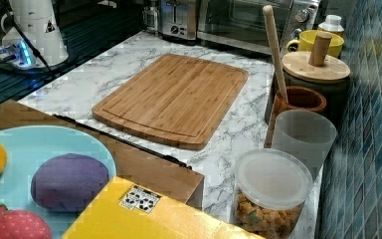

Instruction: Turn on the toaster.

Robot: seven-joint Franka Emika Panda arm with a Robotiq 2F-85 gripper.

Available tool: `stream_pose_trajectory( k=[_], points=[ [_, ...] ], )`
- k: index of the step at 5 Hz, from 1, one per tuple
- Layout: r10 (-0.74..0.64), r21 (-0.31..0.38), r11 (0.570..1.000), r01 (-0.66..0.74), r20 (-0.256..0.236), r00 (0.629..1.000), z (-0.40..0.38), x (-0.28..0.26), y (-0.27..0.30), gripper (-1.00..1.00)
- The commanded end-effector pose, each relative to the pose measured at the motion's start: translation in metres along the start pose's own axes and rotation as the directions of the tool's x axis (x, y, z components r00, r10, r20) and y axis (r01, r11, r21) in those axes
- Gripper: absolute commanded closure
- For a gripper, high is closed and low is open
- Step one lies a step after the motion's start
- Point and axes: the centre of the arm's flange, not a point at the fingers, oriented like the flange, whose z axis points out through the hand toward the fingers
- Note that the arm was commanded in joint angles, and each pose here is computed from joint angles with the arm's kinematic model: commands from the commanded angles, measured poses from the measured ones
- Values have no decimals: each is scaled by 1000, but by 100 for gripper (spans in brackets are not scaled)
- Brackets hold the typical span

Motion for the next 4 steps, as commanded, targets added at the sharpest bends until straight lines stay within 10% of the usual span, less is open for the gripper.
stream_pose_trajectory(
  k=[1, 4],
  points=[
    [-11, 112, 994, 13, -22, 1000, 9, 4, 11, 100],
    [-1, 200, 980, 6, -29, 1000, 2, 17, 4, 100]
  ],
)
